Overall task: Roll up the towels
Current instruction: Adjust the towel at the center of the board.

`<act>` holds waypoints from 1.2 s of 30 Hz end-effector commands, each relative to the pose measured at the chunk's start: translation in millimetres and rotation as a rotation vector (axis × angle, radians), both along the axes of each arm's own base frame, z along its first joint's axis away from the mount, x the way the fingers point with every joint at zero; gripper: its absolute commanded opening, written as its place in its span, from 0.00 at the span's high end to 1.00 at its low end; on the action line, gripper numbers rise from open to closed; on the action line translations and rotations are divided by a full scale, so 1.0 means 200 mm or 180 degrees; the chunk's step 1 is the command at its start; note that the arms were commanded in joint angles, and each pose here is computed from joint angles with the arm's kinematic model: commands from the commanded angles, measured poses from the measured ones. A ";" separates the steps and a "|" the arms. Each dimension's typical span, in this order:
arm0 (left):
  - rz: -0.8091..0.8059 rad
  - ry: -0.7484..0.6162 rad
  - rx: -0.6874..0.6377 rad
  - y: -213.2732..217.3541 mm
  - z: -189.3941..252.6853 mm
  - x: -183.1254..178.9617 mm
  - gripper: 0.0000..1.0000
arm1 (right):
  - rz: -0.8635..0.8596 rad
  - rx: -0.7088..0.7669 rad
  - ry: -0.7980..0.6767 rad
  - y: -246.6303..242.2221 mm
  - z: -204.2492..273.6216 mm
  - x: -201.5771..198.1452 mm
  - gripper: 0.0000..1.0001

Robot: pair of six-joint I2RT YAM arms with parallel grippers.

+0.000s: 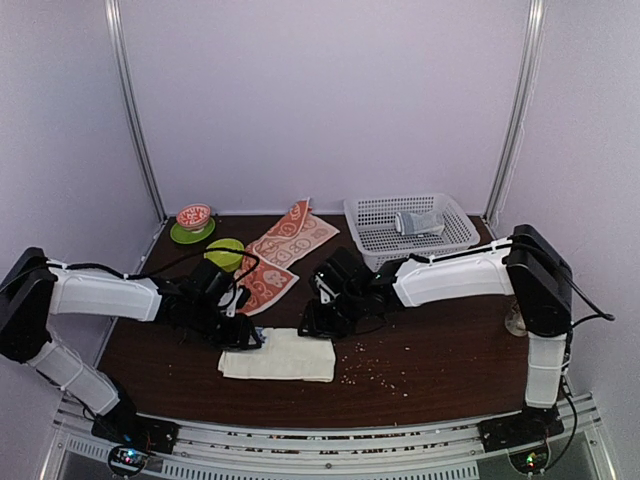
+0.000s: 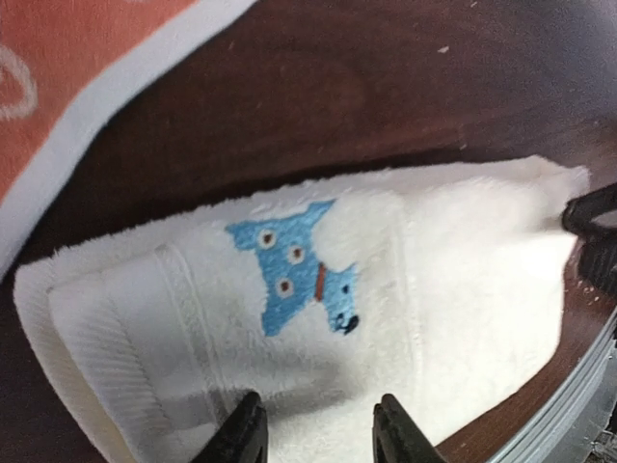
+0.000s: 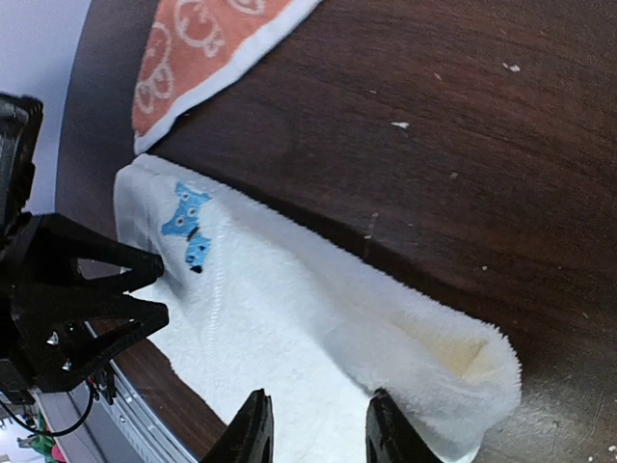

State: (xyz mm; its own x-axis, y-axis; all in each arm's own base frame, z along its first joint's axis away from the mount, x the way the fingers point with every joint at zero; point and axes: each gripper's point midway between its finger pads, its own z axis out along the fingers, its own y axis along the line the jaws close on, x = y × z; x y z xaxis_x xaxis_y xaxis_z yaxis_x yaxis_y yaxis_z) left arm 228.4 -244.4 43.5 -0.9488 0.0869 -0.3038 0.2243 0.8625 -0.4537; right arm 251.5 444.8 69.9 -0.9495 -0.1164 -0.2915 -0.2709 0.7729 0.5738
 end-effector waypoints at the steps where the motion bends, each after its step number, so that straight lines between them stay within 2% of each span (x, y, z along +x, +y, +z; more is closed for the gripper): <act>1: 0.0032 0.0073 -0.0030 -0.01 -0.10 -0.01 0.62 | -0.0236 0.0053 0.0217 -0.06 -0.08 0.07 0.66; 7: 0.0145 0.0232 0.0267 0.08 -0.24 -0.06 0.66 | -0.0550 -0.0229 0.0390 -0.24 -0.25 0.13 0.66; 10: 0.0156 0.0228 0.0336 0.11 -0.25 -0.07 0.66 | -0.0533 -0.0179 0.0331 -0.25 -0.21 0.17 0.64; 13: 0.0133 0.0157 0.0305 0.11 -0.20 -0.06 0.60 | -0.0336 0.0027 0.0188 -0.18 -0.04 0.18 0.58; 16: 0.0093 0.0028 0.0190 0.08 -0.07 -0.03 0.50 | -0.0186 0.0131 -0.0061 -0.16 0.18 0.15 0.54; 20: -0.0006 -0.0192 0.0029 0.04 0.14 0.00 0.40 | 0.0093 0.0227 -0.0128 -0.11 0.29 -0.01 0.54; 26: 0.0043 -0.0439 0.0114 0.06 0.29 0.07 0.39 | 0.0409 0.0180 0.0111 -0.01 0.13 -0.26 0.57; 30: 0.0125 -0.0485 0.0093 0.07 0.31 0.08 0.40 | 0.0285 0.0069 0.0209 -0.02 -0.03 -0.26 0.58; 36: 0.0146 -0.0465 0.0113 0.09 0.29 0.06 0.41 | 0.0195 -0.0397 0.0292 -0.17 -0.22 -0.26 0.58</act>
